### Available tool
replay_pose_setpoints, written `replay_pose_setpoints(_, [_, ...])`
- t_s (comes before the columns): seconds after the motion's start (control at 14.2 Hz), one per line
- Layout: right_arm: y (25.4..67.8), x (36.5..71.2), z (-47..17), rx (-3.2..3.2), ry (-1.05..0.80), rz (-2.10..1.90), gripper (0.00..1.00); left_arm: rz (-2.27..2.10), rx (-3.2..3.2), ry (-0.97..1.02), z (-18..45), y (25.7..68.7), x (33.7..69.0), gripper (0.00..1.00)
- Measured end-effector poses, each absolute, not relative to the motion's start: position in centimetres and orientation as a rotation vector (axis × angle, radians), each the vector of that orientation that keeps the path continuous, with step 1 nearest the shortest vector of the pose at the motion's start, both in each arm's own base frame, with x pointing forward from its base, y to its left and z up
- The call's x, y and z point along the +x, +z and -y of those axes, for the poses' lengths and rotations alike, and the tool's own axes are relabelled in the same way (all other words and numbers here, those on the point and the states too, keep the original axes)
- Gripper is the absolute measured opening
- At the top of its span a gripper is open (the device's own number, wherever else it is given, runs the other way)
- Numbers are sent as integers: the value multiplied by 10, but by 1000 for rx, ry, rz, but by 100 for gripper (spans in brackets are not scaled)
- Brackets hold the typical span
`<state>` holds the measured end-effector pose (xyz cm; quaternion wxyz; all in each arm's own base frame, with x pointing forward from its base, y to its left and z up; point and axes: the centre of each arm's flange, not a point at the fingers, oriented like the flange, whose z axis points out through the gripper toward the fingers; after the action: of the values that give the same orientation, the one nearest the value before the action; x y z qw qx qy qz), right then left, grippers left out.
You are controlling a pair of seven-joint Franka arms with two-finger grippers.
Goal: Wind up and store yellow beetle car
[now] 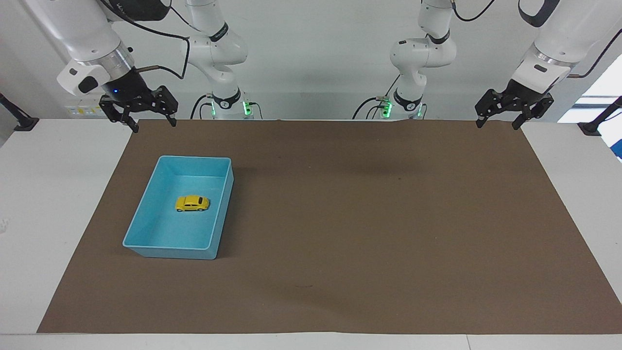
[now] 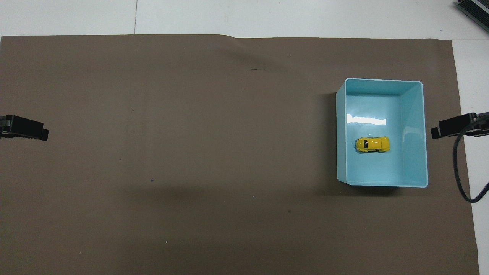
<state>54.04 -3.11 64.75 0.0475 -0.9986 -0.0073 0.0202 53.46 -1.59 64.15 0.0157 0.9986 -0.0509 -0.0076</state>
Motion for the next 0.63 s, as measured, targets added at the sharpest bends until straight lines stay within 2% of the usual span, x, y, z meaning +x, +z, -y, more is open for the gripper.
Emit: replay_pose_setpoints(0.63, [661,535,38,-3117,73,-93,100,159,3106,-24,16,642,535,100])
